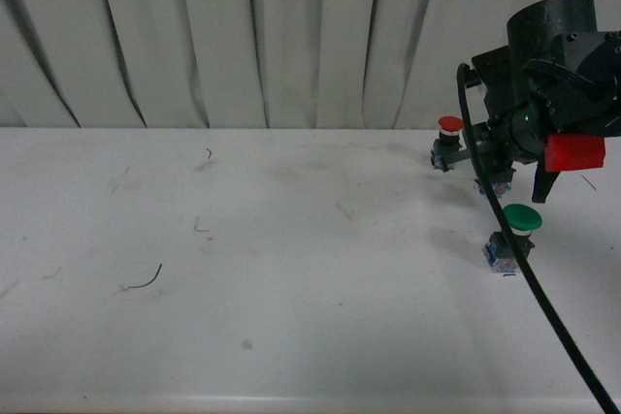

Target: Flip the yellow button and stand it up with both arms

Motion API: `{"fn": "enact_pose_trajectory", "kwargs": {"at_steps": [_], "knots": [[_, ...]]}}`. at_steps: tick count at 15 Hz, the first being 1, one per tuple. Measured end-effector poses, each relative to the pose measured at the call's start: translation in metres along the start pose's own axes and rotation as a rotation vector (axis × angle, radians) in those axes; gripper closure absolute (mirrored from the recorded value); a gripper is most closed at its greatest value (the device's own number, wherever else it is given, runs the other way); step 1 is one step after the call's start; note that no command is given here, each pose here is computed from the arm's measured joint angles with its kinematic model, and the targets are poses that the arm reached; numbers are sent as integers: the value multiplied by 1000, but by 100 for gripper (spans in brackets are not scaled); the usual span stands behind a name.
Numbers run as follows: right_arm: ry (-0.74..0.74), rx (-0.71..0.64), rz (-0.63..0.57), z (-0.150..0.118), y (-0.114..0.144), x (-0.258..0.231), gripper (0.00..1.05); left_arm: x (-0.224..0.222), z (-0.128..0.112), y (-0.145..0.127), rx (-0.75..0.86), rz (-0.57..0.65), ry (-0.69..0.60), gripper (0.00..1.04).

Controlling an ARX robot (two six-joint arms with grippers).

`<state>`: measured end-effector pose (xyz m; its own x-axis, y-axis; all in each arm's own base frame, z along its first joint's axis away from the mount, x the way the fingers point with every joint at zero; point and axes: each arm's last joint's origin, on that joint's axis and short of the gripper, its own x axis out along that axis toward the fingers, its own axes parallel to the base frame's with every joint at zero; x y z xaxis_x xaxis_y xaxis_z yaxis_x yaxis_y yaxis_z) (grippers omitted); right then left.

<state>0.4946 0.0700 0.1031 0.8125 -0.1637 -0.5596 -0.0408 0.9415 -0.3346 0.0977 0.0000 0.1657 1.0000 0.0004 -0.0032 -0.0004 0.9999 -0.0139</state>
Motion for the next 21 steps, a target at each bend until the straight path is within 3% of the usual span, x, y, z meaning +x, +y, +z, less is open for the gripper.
{"fn": "enact_pose_trajectory", "kwargs": {"at_steps": [8,18,19,21], "knots": [[-9,-23,24,-2,22,2,69,0,0,0,0,0,0,7],[33,-23,4,-16,24,3,69,0,0,0,0,0,0,7],[32,-23,3,-16,24,3,65,0,0,0,0,0,0,7],[27,-20,-5,-15,23,4,42,0,0,0,0,0,0,7]]}}
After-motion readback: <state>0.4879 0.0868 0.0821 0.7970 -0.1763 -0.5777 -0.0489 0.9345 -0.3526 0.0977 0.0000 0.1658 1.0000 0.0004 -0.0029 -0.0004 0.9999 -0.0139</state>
